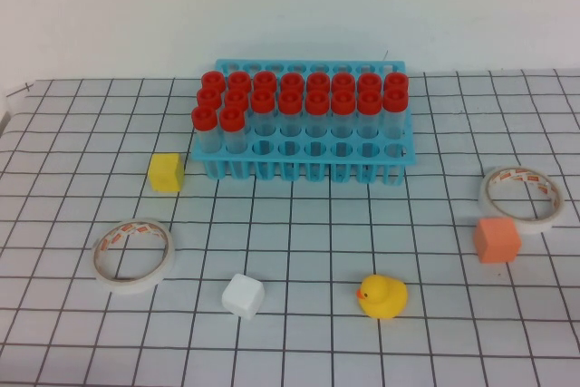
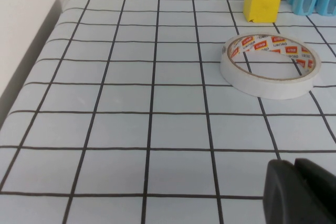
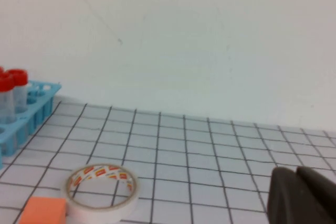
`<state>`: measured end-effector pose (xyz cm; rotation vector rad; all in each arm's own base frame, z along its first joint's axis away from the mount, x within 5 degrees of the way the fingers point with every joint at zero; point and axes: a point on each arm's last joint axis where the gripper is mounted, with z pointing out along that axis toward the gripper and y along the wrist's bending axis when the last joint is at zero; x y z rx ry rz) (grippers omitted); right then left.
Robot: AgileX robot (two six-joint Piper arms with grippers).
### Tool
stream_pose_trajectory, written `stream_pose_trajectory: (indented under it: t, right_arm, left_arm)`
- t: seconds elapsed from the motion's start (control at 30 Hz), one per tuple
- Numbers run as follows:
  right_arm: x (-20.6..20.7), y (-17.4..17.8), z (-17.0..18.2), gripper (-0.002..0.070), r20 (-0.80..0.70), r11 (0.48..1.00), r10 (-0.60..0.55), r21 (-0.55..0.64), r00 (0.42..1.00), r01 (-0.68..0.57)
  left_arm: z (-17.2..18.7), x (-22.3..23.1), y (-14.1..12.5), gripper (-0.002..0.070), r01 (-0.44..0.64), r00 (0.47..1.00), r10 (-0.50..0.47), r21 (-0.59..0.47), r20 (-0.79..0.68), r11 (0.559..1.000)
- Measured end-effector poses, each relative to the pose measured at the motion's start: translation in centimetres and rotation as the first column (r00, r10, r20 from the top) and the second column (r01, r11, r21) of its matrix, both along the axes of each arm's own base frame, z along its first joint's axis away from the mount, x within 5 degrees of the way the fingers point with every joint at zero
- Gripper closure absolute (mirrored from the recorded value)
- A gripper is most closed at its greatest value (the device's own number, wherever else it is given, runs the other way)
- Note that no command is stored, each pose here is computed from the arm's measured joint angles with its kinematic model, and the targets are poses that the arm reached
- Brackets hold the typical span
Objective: Place the test tubes
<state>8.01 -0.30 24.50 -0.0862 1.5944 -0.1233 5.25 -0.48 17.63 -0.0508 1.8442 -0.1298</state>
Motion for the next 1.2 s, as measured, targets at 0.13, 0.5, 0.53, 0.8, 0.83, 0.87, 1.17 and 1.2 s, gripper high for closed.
stream_pose_trajectory:
  t: [0.13, 0.5, 0.53, 0.8, 0.83, 0.87, 1.17, 1.2]
  right_arm:
    - [-0.4, -0.1, 0.3, 0.0678, 0.036, 1.000, -0.013, 0.006, 0.999, 0.013]
    - [-2.3, -0.9, -0.3, 0.0678, 0.012, 0.996, -0.084, -0.034, 0.996, 0.084]
    - [-2.4, -0.9, -0.7, 0.0678, -0.032, 0.996, -0.086, -0.037, 0.996, 0.084]
    - [-3.7, -0.5, -3.3, 0.0678, -0.285, 0.998, -0.035, -0.051, 0.958, 0.022]
    - [-3.8, -0.4, -3.3, 0.0678, -0.286, 0.998, -0.031, -0.060, 0.958, 0.014]
    - [-3.8, -0.4, -3.4, 0.0678, -0.286, 0.998, -0.031, -0.069, 0.958, 0.012]
    - [-2.8, 0.1, -6.9, 0.0678, -0.263, 0.997, -0.034, -0.072, 0.964, 0.015]
    - [-2.7, 0.0, -7.2, 0.0678, -0.261, 0.997, -0.037, -0.068, 0.965, 0.019]
  left_arm:
    - [0.0, 0.0, 0.0, 0.0676, 0.000, 1.000, 0.000, 0.000, 0.000, 1.000]
    - [0.0, 0.0, 0.0, 0.0676, 0.000, 1.000, 0.000, 0.000, 0.000, 1.000]
    - [0.0, 0.0, 0.0, 0.0676, 0.000, 1.000, 0.000, 0.000, 0.000, 1.000]
    - [0.0, 0.0, 0.0, 0.0676, 0.000, 1.000, 0.000, 0.000, 0.000, 1.000]
    - [0.0, 0.0, 0.0, 0.0676, 0.000, 1.000, 0.000, 0.000, 0.000, 1.000]
    - [0.0, 0.0, 0.0, 0.0676, 0.000, 1.000, 0.000, 0.000, 0.000, 1.000]
    - [0.0, 0.0, 0.0, 0.0676, 0.000, 1.000, 0.000, 0.000, 0.000, 1.000]
    - [0.0, 0.0, 0.0, 0.0676, 0.000, 1.000, 0.000, 0.000, 0.000, 1.000]
